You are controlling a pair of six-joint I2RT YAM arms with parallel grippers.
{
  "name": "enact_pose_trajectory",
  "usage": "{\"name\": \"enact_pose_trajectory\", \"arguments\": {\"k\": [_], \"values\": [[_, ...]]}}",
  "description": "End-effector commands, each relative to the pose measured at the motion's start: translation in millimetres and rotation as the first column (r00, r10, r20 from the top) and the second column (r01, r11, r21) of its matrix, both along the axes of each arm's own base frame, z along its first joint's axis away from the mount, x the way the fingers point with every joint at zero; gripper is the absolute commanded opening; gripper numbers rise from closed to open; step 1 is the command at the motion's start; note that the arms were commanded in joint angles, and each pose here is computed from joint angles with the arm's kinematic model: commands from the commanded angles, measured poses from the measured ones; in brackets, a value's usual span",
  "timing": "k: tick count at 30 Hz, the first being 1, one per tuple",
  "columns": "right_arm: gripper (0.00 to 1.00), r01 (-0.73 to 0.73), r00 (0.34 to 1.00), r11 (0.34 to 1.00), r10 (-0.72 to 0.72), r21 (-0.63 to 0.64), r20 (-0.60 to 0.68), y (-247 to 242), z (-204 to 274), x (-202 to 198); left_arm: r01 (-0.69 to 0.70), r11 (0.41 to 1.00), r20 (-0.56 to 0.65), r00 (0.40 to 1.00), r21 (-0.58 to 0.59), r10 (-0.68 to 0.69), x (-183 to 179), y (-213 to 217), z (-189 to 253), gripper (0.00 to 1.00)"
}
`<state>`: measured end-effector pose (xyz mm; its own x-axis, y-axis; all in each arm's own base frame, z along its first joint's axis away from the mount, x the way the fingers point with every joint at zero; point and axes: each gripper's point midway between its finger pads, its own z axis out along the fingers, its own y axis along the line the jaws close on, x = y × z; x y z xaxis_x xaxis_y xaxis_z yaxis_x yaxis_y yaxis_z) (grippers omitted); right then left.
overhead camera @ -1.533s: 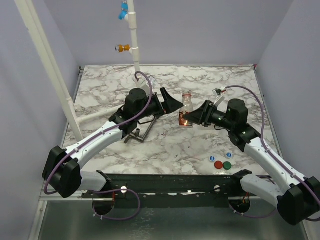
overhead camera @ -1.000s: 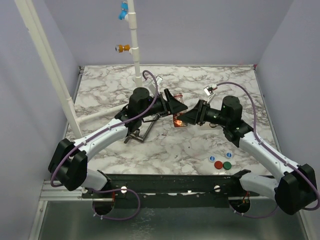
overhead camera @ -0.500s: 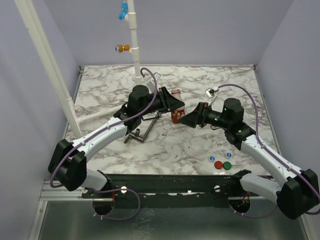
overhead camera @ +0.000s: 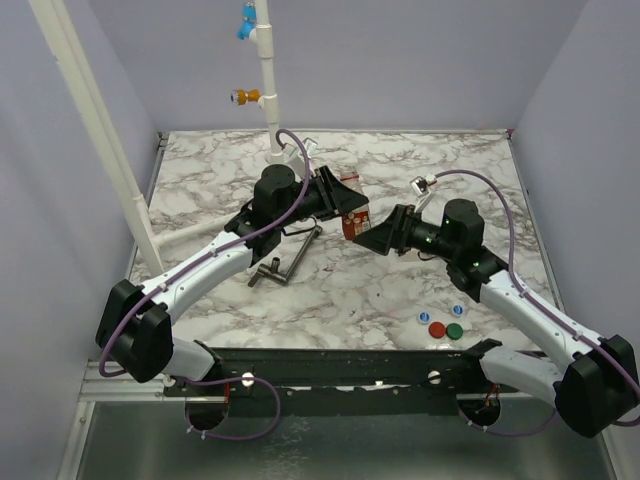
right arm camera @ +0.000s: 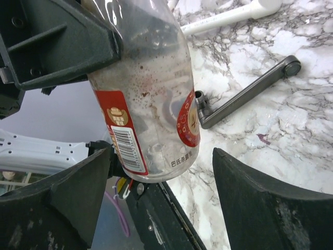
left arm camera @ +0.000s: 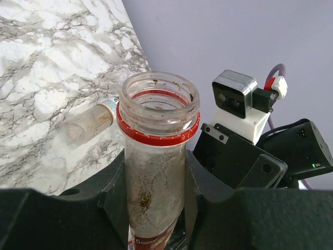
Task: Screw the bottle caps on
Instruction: Pick up the plastic bottle at the center of the board.
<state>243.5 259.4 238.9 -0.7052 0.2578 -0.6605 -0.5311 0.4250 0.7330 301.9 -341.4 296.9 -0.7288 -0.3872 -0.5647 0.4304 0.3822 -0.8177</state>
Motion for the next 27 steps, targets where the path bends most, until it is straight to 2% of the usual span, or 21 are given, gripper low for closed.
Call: {"name": "enact_pose_trajectory", "arguments": {"k": [1, 5, 12, 14, 16, 18, 22, 27], "values": [[0.81, 0.047, 0.997, 0.999, -0.048, 0.021, 0.056, 0.2, 9.1, 11.1, 0.022, 0.999, 0.007, 1.000, -0.043, -0.021, -6.5, 0.9, 20.8, 0.20], [0.74, 0.030, 0.998, 0.999, -0.033, 0.035, 0.060, 3.9, 12.3, 10.0, 0.024, 0.999, 0.002, 1.000, -0.049, -0.023, -7.7, 1.0, 21.7, 0.21], [0.56, 0.025, 0.999, 0.999, -0.027, 0.041, 0.045, 6.8, 8.5, 7.3, 0.026, 0.998, 0.009, 1.000, -0.050, -0.026, -7.7, 0.8, 24.0, 0.25], [0.47, 0.039, 0.998, 0.998, -0.041, 0.045, 0.044, 6.1, 10.6, 9.5, 0.036, 0.998, 0.009, 0.999, -0.049, -0.036, -8.8, -0.3, 23.3, 0.34], [0.37, 0.058, 0.997, 0.997, -0.060, 0.054, 0.041, 5.2, 14.0, 12.5, 0.041, 0.998, 0.003, 0.999, -0.046, -0.041, -9.9, -0.4, 20.4, 0.57], [0.30, 0.076, 0.996, 0.995, -0.079, 0.064, 0.037, 4.7, 17.7, 15.6, 0.046, 0.998, 0.001, 0.999, -0.042, -0.046, -11.1, -0.1, 17.9, 0.73], [0.26, 0.095, 0.994, 0.991, -0.099, 0.090, 0.045, 4.4, 27.5, 18.9, 0.046, 0.999, 0.002, 0.999, -0.022, -0.046, -13.4, 2.2, 12.9, 0.84], [0.25, 0.111, 0.991, 0.988, -0.118, 0.108, 0.065, 2.9, 39.7, 21.5, 0.022, 1.000, 0.002, 1.000, 0.010, -0.022, -11.7, 6.7, 6.0, 0.81]]}}
